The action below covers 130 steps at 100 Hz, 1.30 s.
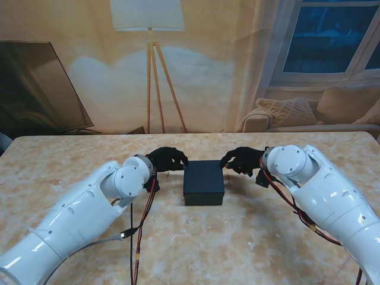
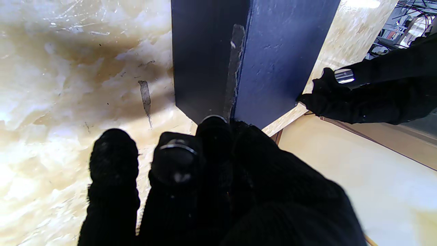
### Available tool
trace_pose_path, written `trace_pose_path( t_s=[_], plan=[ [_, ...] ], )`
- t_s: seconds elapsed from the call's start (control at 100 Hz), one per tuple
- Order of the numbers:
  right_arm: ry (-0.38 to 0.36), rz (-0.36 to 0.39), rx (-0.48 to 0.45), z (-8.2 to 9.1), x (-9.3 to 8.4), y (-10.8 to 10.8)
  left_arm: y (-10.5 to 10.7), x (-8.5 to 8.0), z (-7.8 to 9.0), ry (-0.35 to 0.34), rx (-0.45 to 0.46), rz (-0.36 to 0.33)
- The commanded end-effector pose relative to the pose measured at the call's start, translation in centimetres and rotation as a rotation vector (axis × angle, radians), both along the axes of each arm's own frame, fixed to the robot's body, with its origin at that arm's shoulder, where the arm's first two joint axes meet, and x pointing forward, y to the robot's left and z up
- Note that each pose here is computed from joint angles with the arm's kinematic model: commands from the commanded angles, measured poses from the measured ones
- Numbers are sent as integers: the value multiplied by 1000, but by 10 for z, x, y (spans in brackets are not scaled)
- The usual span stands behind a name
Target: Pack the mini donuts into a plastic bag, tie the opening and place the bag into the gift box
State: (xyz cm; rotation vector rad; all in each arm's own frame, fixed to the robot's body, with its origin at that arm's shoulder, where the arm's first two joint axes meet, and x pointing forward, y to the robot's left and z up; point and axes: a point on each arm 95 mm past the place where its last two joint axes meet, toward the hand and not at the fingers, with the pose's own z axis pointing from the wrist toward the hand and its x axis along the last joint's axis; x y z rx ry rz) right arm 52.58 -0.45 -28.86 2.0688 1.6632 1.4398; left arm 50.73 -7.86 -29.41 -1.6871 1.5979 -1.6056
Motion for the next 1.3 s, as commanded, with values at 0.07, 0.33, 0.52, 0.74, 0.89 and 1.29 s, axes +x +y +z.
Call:
trace_pose_path(
  t_s=[0.07,0.33,0.52,0.74,0.89,1.29],
  plan=[
    [34,13,0,-7,-3,5,-4,-1,-3,21,4,-10],
    [52,7,-2,-13,-4,5,-5,-5,-6,37,-5,-19],
    [44,11,6,-13,-6,4,-5,-7,-6,37,-15,-20],
    [-8,29,35,-3,-15,2,-1,-14,4,5,-40,-41],
    [-2,55,28,-4,-24,-1,3,-22,2,5,-43,-59],
    [60,41,16,-28,-29,3,0,-30,-20,68,-24,-68]
  ],
)
